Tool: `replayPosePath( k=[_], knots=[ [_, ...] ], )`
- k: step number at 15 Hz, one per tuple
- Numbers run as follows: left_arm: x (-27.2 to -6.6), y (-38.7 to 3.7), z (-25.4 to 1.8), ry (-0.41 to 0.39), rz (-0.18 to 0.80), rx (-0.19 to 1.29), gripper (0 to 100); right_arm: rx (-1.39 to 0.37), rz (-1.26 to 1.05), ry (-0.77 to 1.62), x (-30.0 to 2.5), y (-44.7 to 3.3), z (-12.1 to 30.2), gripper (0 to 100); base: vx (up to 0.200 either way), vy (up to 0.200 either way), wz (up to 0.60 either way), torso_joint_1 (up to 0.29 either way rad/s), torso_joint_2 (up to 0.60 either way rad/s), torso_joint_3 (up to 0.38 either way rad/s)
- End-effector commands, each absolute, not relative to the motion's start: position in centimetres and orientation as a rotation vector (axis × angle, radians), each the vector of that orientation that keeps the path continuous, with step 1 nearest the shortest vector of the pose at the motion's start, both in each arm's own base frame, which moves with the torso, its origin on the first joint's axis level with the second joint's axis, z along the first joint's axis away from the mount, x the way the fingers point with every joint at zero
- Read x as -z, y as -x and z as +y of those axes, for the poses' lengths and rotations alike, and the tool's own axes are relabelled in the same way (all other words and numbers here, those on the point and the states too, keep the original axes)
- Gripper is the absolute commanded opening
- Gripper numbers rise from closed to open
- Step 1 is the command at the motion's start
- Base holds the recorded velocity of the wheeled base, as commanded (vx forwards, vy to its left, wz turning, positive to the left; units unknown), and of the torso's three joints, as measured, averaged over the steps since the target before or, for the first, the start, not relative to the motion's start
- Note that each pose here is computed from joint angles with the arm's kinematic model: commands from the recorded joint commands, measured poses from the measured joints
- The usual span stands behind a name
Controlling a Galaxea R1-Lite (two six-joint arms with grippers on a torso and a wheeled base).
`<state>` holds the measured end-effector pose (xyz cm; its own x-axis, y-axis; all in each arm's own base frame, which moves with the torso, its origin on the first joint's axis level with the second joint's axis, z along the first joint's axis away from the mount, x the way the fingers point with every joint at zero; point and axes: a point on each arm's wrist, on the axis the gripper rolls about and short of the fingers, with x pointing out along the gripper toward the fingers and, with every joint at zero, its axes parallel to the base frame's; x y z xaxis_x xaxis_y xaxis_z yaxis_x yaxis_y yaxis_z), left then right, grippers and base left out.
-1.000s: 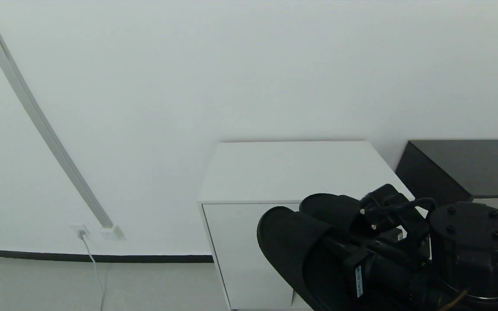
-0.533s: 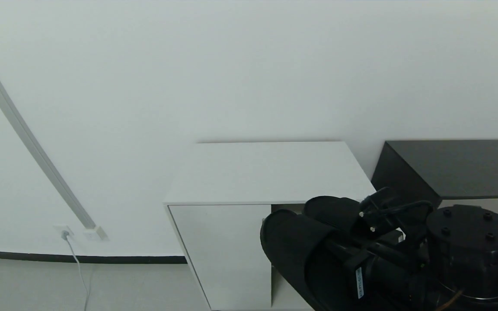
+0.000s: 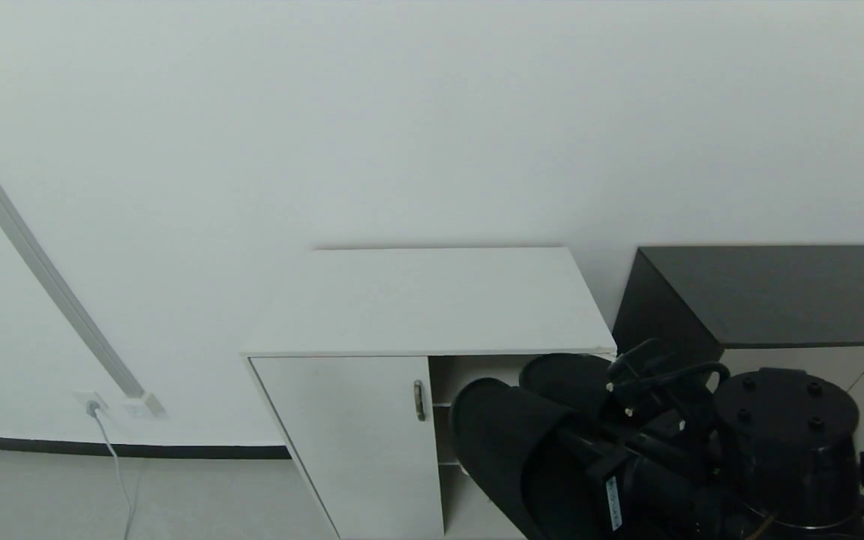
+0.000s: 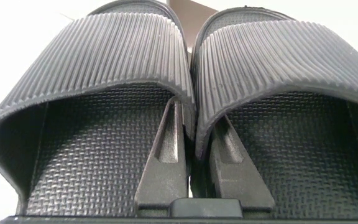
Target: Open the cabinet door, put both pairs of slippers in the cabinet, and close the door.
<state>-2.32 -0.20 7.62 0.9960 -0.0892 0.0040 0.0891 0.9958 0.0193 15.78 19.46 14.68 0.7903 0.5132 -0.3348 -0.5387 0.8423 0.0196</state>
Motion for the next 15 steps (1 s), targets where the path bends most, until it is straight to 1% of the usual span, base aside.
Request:
replayPosePath(
  k=[1,13,15],
  knots=[
    [-7.63,2.31,-0.21,-0.019,-0.004,0.089,0,-0.563,0.343,0.081,-14.53,-15.86,19.48,0,0.000,0.000,0.00,0.000,0.00,0.000],
    [-7.63,2.31,-0.21,-0.019,-0.004,0.089,0,-0.564,0.350,0.089,-14.31,-15.80,19.46,0,0.000,0.000,0.00,0.000,0.00,0.000],
    [-7.63,2.31,-0.21,-0.019,-0.004,0.089,0,-0.563,0.349,0.089,-14.31,-15.80,19.46,0,0.000,0.000,0.00,-0.117,0.30,0.156]
  ],
)
